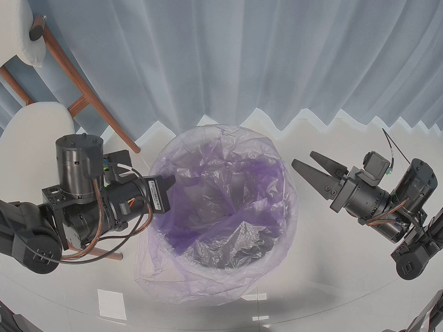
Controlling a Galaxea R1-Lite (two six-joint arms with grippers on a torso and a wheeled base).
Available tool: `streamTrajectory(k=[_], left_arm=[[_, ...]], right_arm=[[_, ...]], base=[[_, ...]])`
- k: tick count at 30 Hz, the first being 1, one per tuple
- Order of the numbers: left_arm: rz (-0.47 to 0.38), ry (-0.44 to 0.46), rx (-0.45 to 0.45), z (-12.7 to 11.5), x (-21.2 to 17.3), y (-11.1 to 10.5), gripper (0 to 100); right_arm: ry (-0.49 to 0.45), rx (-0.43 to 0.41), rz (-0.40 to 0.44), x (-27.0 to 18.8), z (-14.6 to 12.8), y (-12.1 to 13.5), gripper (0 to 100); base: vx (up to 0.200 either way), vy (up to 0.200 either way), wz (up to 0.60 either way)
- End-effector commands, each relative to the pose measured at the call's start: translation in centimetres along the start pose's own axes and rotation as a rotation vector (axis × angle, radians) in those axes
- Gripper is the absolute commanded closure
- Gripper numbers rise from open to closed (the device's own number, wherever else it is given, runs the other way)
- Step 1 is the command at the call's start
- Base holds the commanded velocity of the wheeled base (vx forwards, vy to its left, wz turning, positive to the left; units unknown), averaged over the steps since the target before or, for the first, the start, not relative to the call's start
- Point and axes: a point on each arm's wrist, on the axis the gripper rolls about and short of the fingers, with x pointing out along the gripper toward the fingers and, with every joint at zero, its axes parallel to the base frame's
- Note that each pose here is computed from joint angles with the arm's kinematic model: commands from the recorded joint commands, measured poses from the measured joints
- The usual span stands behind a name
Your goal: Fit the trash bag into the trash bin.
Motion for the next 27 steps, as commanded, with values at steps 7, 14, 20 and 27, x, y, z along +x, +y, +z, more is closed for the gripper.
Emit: streamTrajectory(k=[7,14,20,27], left_arm=[[-0.043,-0.124,-0.029,1.8,-0.6,1.2,100],[-0.147,-0.115,-0.031,1.5,-0.8,1.9,100],[-0.149,-0.118,-0.031,1.6,-0.8,1.9,100],[-0.158,-0.142,-0.039,2.0,-0.9,1.7,100]], right_arm=[[0.050,0.087,-0.066,-0.9,-1.4,-1.4,0],[0.009,0.076,-0.060,-0.6,-0.4,-1.5,0],[0.019,0.113,-0.059,-0.6,-0.7,-1.4,0],[0.025,0.115,-0.060,-0.5,-0.9,-1.5,0]], base=[[0.000,0.000,0.00],[0.000,0.000,0.00],[0.000,0.000,0.00],[0.000,0.000,0.00]])
